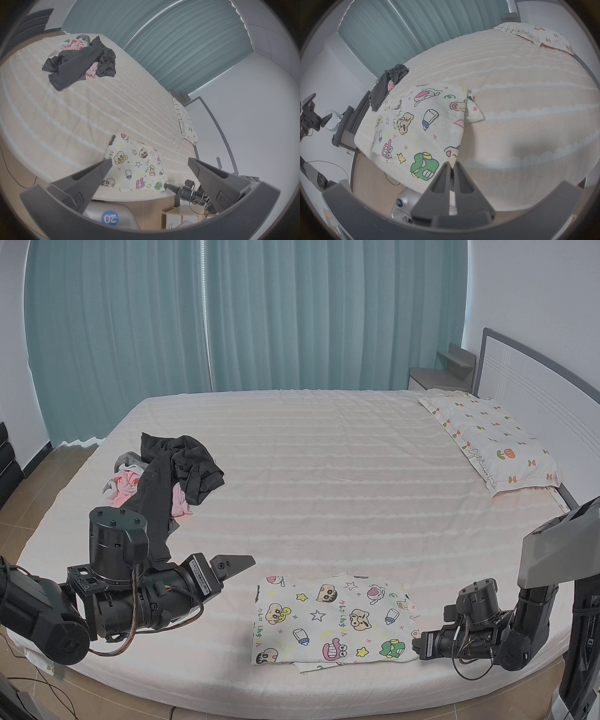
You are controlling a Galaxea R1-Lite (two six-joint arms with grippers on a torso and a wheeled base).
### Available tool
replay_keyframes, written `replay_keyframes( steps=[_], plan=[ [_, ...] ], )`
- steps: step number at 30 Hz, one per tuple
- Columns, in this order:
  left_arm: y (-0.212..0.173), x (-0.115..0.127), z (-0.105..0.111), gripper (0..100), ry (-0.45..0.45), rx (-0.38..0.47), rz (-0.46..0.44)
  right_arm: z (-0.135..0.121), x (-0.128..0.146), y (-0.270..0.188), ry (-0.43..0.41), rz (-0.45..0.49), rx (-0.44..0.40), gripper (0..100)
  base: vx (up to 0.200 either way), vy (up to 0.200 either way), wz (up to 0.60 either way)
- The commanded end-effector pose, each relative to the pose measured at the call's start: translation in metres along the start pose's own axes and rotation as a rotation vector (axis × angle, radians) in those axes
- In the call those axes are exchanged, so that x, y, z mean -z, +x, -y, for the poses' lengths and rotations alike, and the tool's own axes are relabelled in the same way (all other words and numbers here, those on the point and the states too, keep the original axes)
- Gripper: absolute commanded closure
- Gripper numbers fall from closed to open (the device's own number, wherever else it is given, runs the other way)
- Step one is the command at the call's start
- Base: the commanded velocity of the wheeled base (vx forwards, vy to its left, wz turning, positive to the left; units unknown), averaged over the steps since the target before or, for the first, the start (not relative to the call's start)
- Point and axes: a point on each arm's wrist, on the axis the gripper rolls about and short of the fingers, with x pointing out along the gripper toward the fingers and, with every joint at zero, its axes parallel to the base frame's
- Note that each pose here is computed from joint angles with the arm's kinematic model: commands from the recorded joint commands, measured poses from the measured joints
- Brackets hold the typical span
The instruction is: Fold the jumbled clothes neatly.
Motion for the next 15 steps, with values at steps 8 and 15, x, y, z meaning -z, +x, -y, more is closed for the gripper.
replay_keyframes(
  steps=[8,15],
  plan=[
    [0.001,0.0,-0.001,0,-0.001,-0.003,-0.001,0.004,-0.034,0.0,0.028,0.141,-0.036,0,0.0,0.0,0.0],
    [0.001,0.0,-0.001,0,-0.001,-0.003,-0.001,0.004,-0.084,0.036,0.052,0.174,-0.051,0,0.0,0.0,0.0]
  ],
)
